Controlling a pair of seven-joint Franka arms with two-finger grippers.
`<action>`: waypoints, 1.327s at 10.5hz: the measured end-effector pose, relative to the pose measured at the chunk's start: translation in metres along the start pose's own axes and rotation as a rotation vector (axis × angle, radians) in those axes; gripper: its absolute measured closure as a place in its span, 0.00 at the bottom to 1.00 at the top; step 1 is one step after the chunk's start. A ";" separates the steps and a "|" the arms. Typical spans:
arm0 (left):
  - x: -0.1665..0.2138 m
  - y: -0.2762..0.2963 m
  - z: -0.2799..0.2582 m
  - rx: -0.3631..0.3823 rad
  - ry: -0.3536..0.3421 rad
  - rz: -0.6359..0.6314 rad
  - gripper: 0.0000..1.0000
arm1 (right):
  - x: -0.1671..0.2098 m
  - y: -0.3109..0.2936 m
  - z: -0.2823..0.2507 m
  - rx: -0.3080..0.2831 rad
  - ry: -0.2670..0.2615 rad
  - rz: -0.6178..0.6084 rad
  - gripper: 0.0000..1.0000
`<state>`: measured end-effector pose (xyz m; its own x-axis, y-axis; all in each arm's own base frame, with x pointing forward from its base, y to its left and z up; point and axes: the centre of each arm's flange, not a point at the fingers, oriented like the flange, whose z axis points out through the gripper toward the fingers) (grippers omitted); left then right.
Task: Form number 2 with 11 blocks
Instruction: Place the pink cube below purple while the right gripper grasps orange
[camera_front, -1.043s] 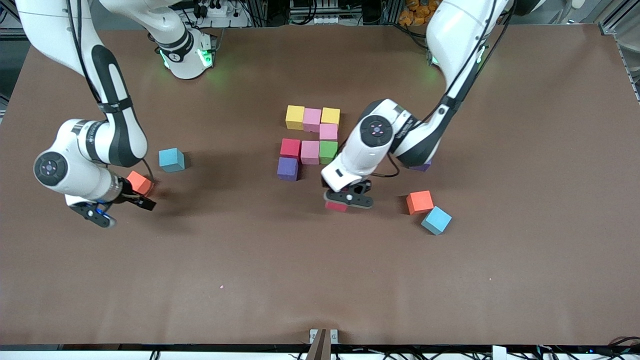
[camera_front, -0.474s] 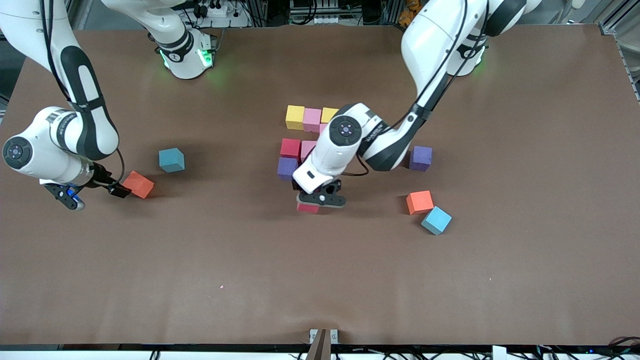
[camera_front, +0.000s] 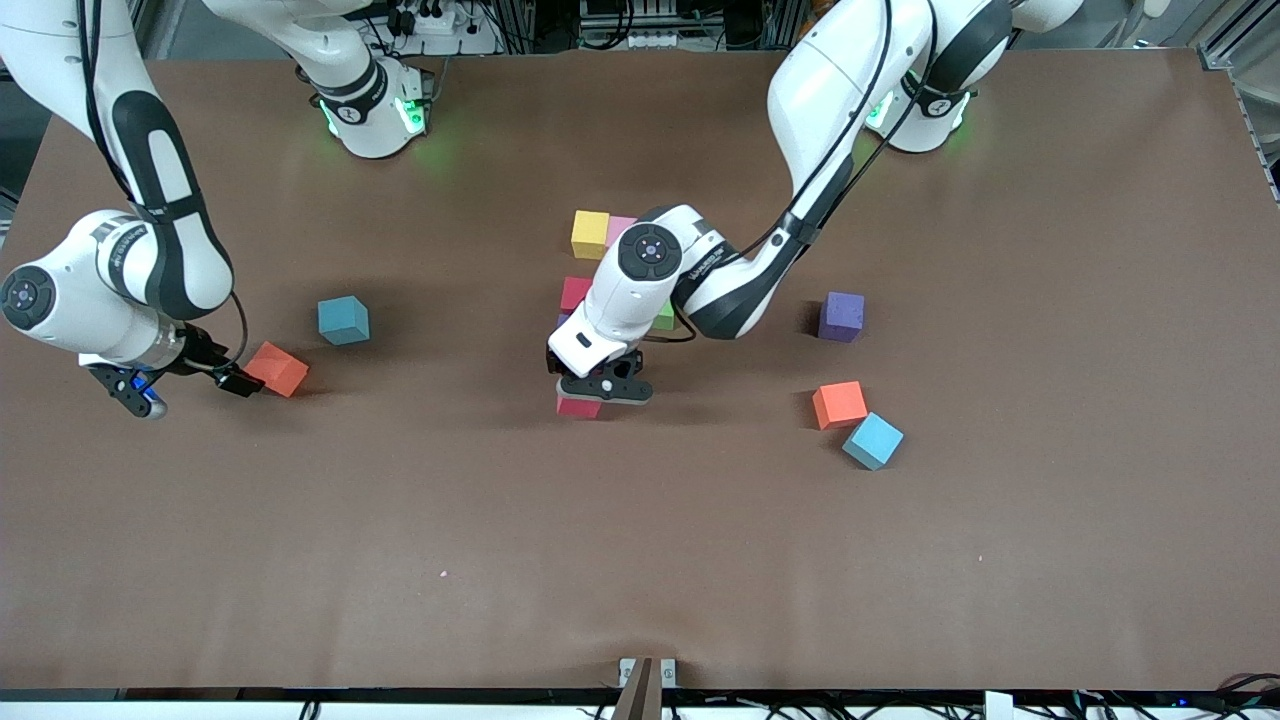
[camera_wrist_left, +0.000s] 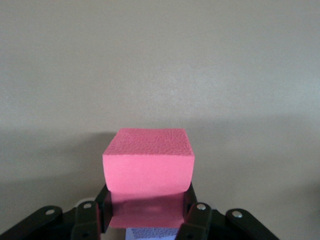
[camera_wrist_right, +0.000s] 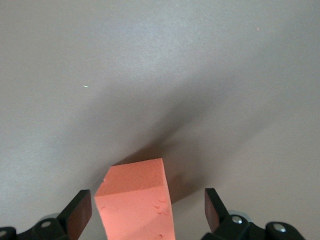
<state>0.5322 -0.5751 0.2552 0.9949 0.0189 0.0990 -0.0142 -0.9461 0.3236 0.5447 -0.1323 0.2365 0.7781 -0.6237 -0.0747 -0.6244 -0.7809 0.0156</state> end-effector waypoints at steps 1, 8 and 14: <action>-0.001 0.001 0.003 0.000 -0.002 0.001 0.44 | -0.004 -0.005 0.003 0.004 0.019 -0.012 0.00; -0.017 0.000 0.030 0.007 -0.047 -0.010 0.44 | -0.041 -0.017 0.043 -0.022 0.028 -0.124 0.00; -0.019 -0.002 0.037 0.002 -0.068 -0.033 0.44 | -0.037 -0.007 0.049 -0.031 0.018 -0.157 0.27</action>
<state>0.5169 -0.5850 0.2181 0.9993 0.0285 0.0241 0.0191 -0.9459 0.3239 0.5164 -0.1022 0.1904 0.8673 -0.4941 -0.0605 -0.4928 -0.8694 0.0356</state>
